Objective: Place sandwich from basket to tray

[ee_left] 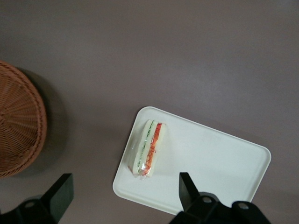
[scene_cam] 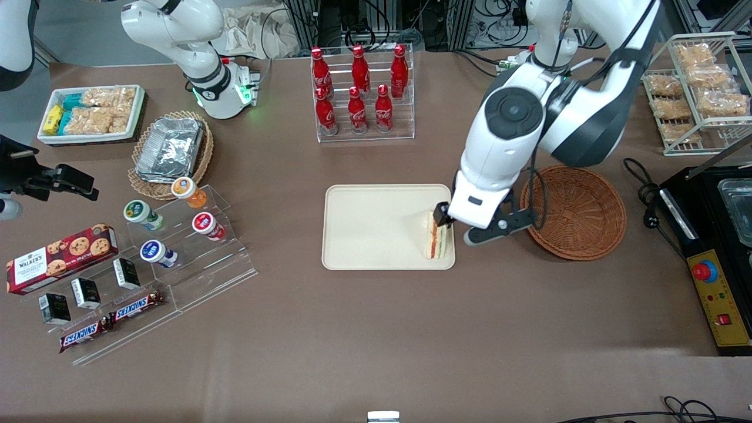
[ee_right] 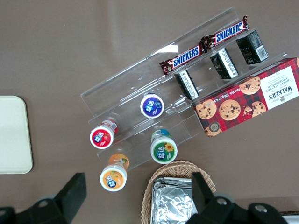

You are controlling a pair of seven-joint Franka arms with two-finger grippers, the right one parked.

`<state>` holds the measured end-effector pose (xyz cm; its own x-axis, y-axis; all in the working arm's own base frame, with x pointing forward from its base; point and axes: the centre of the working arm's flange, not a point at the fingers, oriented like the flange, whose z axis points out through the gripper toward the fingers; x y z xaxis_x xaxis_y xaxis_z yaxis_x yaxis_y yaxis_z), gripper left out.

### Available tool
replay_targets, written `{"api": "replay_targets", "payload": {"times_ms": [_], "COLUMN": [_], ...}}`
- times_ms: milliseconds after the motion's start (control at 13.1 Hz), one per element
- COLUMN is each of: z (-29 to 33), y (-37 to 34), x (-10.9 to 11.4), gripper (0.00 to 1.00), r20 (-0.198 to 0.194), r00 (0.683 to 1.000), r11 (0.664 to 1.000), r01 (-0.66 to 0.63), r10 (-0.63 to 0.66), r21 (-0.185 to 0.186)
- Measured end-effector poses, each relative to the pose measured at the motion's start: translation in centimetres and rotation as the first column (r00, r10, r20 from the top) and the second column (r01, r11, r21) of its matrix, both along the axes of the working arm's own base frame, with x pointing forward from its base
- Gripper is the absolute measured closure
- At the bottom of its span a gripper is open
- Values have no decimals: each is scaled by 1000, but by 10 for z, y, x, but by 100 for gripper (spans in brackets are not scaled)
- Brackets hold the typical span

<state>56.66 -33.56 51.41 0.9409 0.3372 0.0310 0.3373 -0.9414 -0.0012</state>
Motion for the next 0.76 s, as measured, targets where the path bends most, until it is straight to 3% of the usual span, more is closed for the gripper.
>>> {"api": "replay_targets", "payload": {"times_ms": [459,612,765], "z": [111,135,150], "y": [92,134,182], "x": [-6,-10,-12], "gripper": [0,0,0], "r20": [17,20,13], "r00": [990,993,999], "r11": [991,994,999], "r01": [-136,-112,-51], "r10": [137,112,51], "r21": [-13,10,10]}}
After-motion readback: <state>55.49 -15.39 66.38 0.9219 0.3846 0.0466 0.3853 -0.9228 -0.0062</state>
